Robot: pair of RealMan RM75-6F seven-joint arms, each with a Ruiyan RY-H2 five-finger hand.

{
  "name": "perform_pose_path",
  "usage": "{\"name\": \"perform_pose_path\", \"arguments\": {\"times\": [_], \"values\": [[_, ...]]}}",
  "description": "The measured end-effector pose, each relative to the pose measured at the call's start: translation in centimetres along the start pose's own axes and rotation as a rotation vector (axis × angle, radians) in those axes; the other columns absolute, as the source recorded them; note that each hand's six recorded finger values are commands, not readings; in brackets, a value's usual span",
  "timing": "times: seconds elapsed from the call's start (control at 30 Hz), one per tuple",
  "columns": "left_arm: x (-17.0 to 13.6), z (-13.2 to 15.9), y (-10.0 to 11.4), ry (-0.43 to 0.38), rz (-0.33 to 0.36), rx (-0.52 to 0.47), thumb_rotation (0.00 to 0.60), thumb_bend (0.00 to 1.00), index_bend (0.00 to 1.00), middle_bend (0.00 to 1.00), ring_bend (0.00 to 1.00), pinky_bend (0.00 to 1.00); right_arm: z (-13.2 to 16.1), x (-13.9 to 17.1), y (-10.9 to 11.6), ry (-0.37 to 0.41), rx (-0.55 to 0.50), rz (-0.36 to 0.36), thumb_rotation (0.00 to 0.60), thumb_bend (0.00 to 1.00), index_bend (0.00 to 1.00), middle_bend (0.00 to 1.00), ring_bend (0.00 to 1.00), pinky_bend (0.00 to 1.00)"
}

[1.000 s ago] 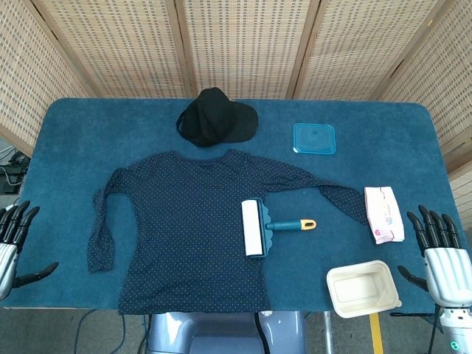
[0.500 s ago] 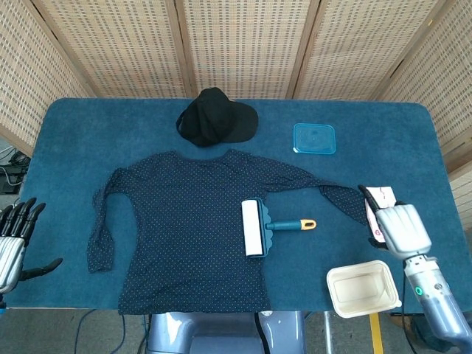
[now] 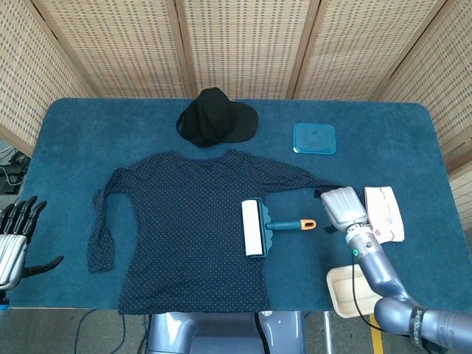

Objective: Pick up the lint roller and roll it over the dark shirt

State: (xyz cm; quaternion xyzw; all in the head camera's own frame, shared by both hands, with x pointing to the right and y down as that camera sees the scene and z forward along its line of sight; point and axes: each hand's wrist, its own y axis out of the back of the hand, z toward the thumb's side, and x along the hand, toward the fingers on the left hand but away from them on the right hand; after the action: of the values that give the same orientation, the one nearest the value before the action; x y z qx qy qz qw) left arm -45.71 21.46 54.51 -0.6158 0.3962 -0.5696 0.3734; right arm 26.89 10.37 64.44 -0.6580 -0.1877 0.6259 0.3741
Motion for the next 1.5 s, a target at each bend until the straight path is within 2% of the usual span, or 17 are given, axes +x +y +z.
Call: {"name": "perform_pose_path", "arguments": {"times": [0.23,0.4,0.63,0.83,1.33,1.43,1.5], "values": [[0.1,-0.1,0.1,0.001,0.001,-0.004,0.600,0.00,0.00,0.00,0.00,0.00,2.6,-1.1,-2.5,-0.023,0.008,0.057,0.600,0.22,0.36,1.00,1.00,1.00],[0.2,0.0,0.0,-0.001,-0.002,-0.006,0.600,0.00,0.00,0.00,0.00,0.00,4.7,-1.5,-3.1,-0.006,0.016,0.060,0.600,0.32,0.37,1.00,1.00,1.00],[0.1,-0.2,0.2,0.003,0.003,-0.017,0.600,0.00,0.00,0.00,0.00,0.00,6.9,-2.5,-3.6,-0.001,0.050,0.056,0.600,0.35,0.38,1.00,1.00,1.00],[0.1,-0.5,0.5,0.006,0.011,-0.025,0.600,0.00,0.00,0.00,0.00,0.00,8.0,-2.9,-4.5,-0.007,0.056,0.081,0.600,0.35,0.40,1.00,1.00,1.00],[0.5,-1.3,0.8,0.023,0.011,-0.040,0.600,0.00,0.00,0.00,0.00,0.00,11.0,-4.4,-5.5,0.010,0.074,0.080,0.600,0.38,0.46,1.00,1.00,1.00],[0.5,-1.3,0.8,0.025,0.009,-0.039,0.600,0.00,0.00,0.00,0.00,0.00,11.4,-4.5,-5.7,0.014,0.077,0.082,0.600,0.44,0.49,1.00,1.00,1.00],[0.5,-1.3,0.7,0.025,0.007,-0.039,0.600,0.00,0.00,0.00,0.00,0.00,11.4,-4.5,-5.8,0.015,0.084,0.083,0.600,0.55,0.54,1.00,1.00,1.00]]}}
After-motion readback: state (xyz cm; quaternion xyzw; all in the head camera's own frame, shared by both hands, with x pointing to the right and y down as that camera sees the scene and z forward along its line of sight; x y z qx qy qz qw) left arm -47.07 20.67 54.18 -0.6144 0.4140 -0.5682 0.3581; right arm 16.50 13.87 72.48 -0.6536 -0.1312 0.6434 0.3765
